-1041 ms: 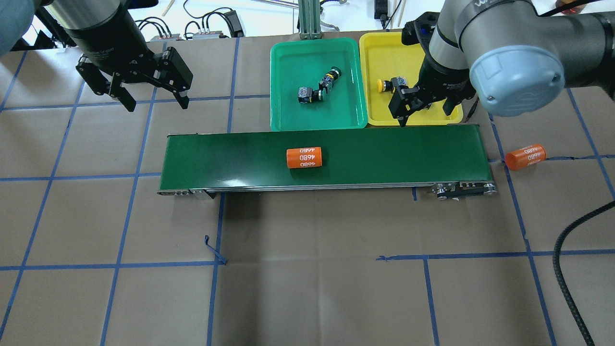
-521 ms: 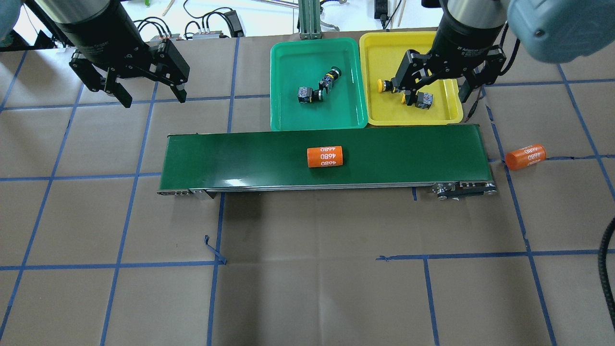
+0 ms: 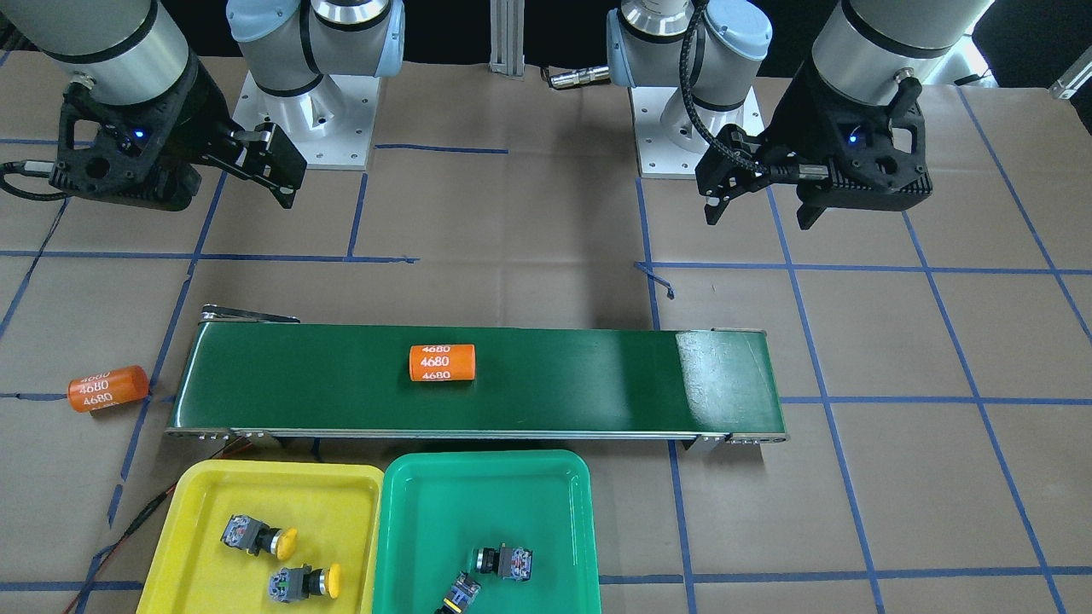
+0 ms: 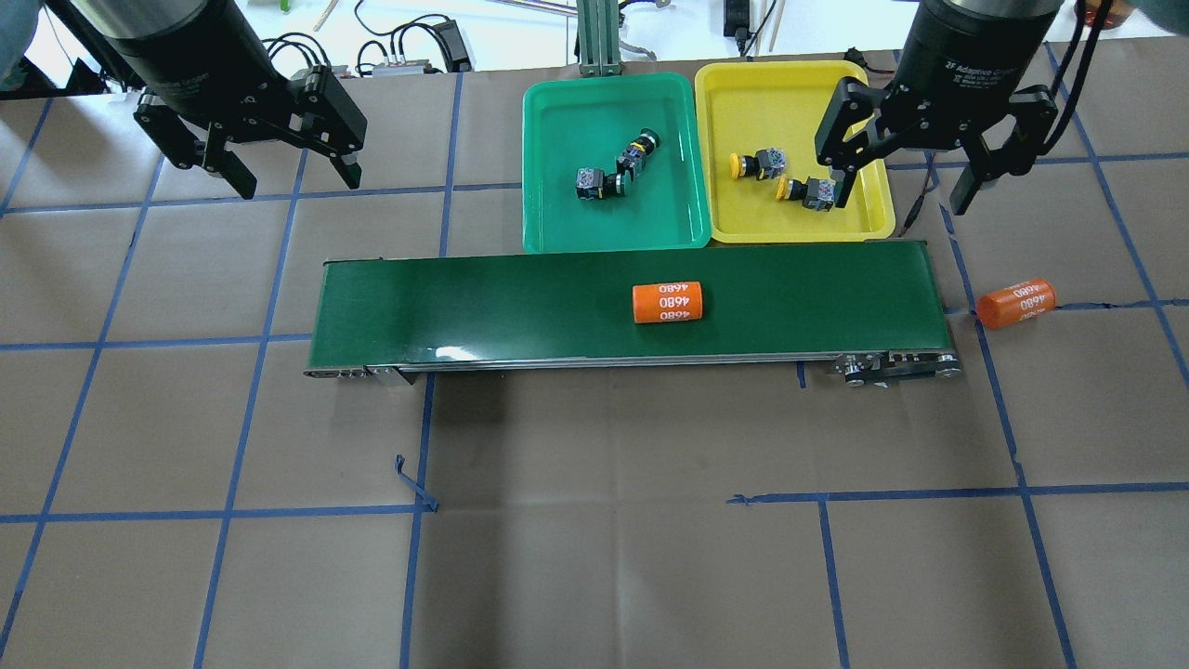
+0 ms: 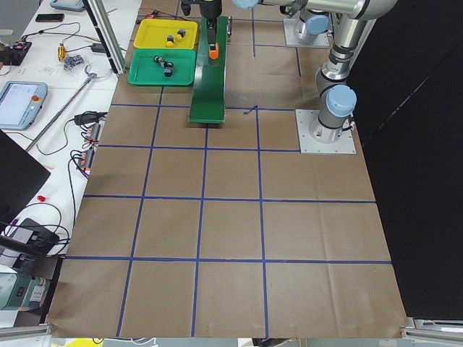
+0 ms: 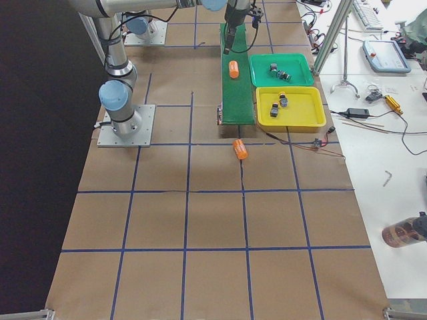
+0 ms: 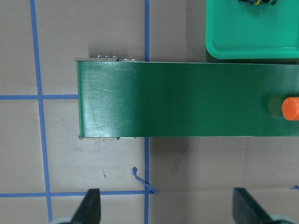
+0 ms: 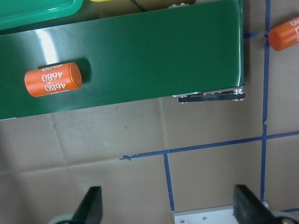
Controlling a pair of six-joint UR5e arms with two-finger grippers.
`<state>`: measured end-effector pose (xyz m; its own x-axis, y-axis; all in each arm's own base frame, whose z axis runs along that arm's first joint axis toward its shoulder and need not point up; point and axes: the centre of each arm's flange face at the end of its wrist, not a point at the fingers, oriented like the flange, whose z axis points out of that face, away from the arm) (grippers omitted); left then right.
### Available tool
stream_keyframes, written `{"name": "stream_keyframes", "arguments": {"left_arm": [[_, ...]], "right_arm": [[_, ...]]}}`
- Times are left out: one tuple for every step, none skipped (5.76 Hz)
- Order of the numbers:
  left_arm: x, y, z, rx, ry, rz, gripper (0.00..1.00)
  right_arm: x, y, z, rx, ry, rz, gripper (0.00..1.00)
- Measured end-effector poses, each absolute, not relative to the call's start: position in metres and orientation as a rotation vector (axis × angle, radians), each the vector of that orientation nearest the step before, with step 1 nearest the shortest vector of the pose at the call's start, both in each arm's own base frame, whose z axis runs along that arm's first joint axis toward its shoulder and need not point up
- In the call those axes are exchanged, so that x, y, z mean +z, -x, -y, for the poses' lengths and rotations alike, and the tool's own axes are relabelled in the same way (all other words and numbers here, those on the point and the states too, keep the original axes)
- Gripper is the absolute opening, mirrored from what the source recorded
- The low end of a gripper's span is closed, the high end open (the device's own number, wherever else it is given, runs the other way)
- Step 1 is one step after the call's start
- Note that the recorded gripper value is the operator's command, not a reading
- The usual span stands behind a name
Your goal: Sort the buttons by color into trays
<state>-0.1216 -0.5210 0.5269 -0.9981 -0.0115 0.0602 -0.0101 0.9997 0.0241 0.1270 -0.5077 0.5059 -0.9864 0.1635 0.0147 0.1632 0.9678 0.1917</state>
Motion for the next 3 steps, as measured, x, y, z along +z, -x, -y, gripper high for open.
{"name": "stream_keyframes", "arguments": {"left_arm": [[0.5274, 0.1216, 0.5215, -0.029, -0.017, 3.080, 0.98], [0.5274, 0.1218, 0.5219, -0.025, -0.017, 3.080, 0.98], [0.5270, 0.1222, 0.5225, -0.024, -0.017, 3.081, 0.98]], "right_arm": [[0.5008, -0.1272, 0.5070, 0.332, -0.301, -3.105, 1.00], [0.4984, -0.1290, 0.5100, 0.320, -0.320, -3.102, 1.00], [0.4974, -0.1304, 0.5156, 0.282, -0.331, -3.105, 1.00]]}}
